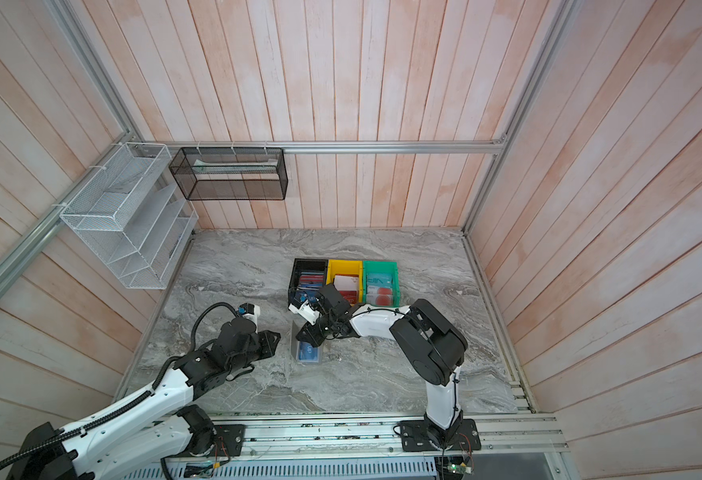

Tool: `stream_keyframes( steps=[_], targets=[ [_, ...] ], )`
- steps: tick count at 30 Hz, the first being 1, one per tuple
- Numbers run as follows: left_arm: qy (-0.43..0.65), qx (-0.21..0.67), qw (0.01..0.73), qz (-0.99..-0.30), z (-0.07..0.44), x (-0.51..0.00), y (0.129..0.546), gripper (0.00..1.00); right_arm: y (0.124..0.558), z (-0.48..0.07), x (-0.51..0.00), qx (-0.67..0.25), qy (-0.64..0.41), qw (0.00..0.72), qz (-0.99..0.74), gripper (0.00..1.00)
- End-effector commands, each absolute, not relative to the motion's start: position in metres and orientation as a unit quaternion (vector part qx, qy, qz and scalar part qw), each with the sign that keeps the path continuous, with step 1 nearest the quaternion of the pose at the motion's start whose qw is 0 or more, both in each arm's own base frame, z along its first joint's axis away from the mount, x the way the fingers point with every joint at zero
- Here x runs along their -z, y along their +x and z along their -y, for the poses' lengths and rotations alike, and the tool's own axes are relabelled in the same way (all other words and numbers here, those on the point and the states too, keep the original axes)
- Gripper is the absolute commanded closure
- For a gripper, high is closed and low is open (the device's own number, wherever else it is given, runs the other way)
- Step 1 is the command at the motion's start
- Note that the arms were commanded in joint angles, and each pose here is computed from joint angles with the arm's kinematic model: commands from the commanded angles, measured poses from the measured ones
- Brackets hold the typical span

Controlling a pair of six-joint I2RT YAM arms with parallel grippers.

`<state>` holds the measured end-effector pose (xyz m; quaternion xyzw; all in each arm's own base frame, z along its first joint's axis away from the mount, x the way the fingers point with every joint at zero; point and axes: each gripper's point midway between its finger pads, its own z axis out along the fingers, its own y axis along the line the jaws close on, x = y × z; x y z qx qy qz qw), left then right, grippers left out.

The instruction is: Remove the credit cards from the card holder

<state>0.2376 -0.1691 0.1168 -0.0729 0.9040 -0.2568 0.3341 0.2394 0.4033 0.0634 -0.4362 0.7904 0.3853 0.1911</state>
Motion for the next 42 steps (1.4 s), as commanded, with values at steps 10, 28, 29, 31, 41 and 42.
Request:
stream_keyframes(
  steps=[10, 28, 29, 31, 41, 42],
  targets=[
    [-0.083, 0.375, 0.315, -0.868, 0.198, -0.142, 0.251, 0.78, 0.228, -0.413, -0.024, -0.388, -0.435, 0.124, -0.803, 0.88],
    [-0.116, 0.392, 0.239, -0.881, 0.205, -0.077, 0.252, 0.77, 0.229, -0.383, -0.061, -0.384, -0.407, 0.166, -0.812, 0.88],
    [-0.116, 0.391, 0.237, -0.882, 0.204, -0.075, 0.252, 0.77, 0.228, -0.379, -0.060, -0.380, -0.406, 0.166, -0.815, 0.88],
    [-0.116, 0.391, 0.231, -0.883, 0.205, -0.071, 0.252, 0.77, 0.227, -0.370, -0.056, -0.371, -0.400, 0.163, -0.822, 0.88],
    [-0.110, 0.400, 0.197, -0.889, 0.213, -0.051, 0.249, 0.75, 0.224, -0.335, -0.026, -0.330, -0.375, 0.139, -0.855, 0.88],
    [-0.110, 0.399, 0.194, -0.889, 0.213, -0.050, 0.248, 0.74, 0.224, -0.334, -0.025, -0.329, -0.374, 0.138, -0.856, 0.88]
  ],
)
